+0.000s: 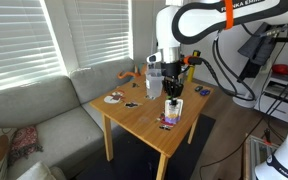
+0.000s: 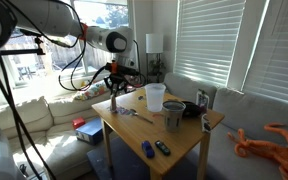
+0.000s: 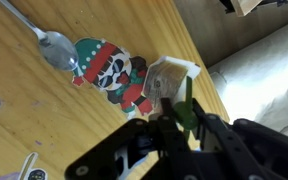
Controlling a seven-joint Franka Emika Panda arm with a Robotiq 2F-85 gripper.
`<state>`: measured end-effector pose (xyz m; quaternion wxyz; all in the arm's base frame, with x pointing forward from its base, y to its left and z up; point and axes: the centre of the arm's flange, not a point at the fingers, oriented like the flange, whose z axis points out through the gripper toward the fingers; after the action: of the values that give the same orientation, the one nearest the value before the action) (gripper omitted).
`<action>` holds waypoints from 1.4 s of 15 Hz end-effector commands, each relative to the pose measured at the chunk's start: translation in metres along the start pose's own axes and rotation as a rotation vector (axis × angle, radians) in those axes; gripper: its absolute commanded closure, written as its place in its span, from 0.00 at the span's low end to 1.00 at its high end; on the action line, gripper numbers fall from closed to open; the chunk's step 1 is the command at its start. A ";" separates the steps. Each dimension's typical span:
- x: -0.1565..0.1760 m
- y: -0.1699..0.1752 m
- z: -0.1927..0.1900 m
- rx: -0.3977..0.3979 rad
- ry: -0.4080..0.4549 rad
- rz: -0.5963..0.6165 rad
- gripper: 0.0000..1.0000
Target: Pick up the silver cup from the clear cup and put it on the table, pick up both white and purple packets with green lids and put them in the clear cup one by one
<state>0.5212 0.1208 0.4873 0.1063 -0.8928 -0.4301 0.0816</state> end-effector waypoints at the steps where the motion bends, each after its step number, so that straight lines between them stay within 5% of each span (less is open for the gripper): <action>1: -0.012 -0.013 -0.015 -0.018 0.026 0.005 0.95; 7: -0.040 -0.024 -0.088 -0.058 0.040 0.082 0.95; 12: -0.069 -0.021 -0.165 -0.157 0.183 0.246 0.95; 13: -0.066 -0.023 -0.140 -0.122 0.162 0.185 0.95; 14: -0.070 -0.023 -0.149 -0.133 0.177 0.193 0.79; 17: -0.067 -0.021 -0.142 -0.123 0.166 0.190 0.79; 18: -0.065 -0.020 -0.140 -0.119 0.161 0.190 0.95; 21: -0.073 0.011 -0.173 -0.172 0.254 0.299 0.95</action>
<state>0.5050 0.0599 0.6314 0.0772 -0.9421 -0.3260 -0.0165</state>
